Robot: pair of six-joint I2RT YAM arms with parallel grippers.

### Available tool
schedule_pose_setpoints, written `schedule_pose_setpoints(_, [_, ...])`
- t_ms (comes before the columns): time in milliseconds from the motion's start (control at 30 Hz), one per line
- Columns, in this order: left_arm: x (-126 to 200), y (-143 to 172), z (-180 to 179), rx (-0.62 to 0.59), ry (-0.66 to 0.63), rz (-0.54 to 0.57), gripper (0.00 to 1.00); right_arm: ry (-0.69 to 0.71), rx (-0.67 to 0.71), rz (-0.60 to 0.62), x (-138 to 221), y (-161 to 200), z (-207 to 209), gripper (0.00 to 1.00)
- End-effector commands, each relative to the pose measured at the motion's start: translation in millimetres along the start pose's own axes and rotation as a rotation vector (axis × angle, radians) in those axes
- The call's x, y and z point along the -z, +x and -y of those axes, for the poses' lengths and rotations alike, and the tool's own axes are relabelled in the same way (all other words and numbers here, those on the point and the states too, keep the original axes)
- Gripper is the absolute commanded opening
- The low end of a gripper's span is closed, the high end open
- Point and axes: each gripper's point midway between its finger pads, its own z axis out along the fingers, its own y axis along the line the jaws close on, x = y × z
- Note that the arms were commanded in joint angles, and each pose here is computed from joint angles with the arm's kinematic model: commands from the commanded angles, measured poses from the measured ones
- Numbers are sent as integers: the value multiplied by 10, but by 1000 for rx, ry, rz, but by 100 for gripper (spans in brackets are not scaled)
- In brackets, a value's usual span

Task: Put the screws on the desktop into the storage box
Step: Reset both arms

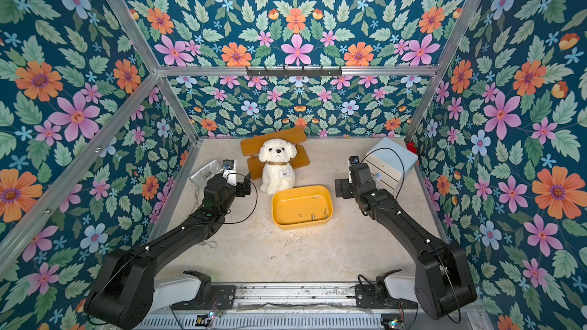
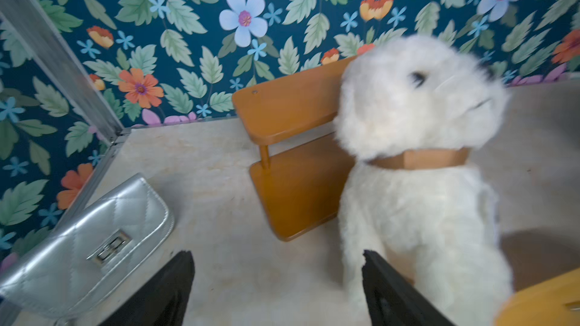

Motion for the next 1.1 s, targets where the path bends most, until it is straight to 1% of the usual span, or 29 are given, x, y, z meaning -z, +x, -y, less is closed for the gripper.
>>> schedule_pose_setpoints(0, [-62,-38,-376,-5,-94,94,93,57,34,114,-15,-164,247,100])
schedule_pose_setpoints(67, [-165,86,-500,68,-75,76,92,62,39,126,-98,-80,347,100])
schedule_pose_setpoints(100, [-198,74,-544,89,-71,91,91,70,57,139,-146,-29,389,100])
schedule_pose_setpoints(133, [-203,104,-539,86,-58,68,91,67,76,161,-178,-6,408,100])
schedule_pose_setpoints(167, [-164,84,-543,74,-55,101,90,52,90,188,-216,41,413,100])
schedule_pose_setpoints(233, [-79,61,-599,76,-69,140,91,17,57,239,-277,102,455,100])
schedule_pose_setpoints(267, [-59,76,-643,78,-86,143,91,16,33,230,-330,176,520,100])
schedule_pose_setpoints(367, [-139,269,-707,79,-97,66,91,10,-56,227,-440,280,702,100])
schedule_pose_setpoints(467, [-223,417,-673,70,-72,57,90,32,-85,261,-432,270,819,100])
schedule_pose_setpoints(500, [-236,495,-707,79,-96,49,90,40,-109,272,-423,268,878,100])
schedule_pose_setpoints(567, [-222,555,-745,97,-110,86,91,74,-171,308,-388,295,1022,100])
schedule_pose_setpoints(600, [-237,624,-755,110,-99,76,91,97,-208,343,-356,300,1115,100])
schedule_pose_setpoints(633, [-219,600,-775,119,-100,107,92,122,-239,360,-332,328,1189,100])
schedule_pose_setpoints(667, [-186,596,-786,127,-96,116,92,140,-257,375,-313,355,1235,100])
schedule_pose_setpoints(700, [-163,629,-792,129,-99,104,92,146,-261,386,-306,376,1244,100])
schedule_pose_setpoints(767, [-167,595,-792,127,-98,123,93,141,-252,419,-303,389,1235,100])
schedule_pose_setpoints(833, [-198,621,-777,121,-89,98,94,139,-250,402,-313,417,1226,100])
schedule_pose_setpoints(900, [-223,625,-771,118,-87,91,94,140,-249,409,-307,409,1228,100])
schedule_pose_setpoints(933, [-237,635,-779,119,-91,80,95,141,-250,414,-308,407,1231,100])
schedule_pose_setpoints(967, [-242,636,-780,119,-92,79,99,140,-250,408,-311,412,1230,100])
schedule_pose_setpoints(1067, [-236,634,-785,118,-95,80,99,140,-249,410,-308,410,1230,100])
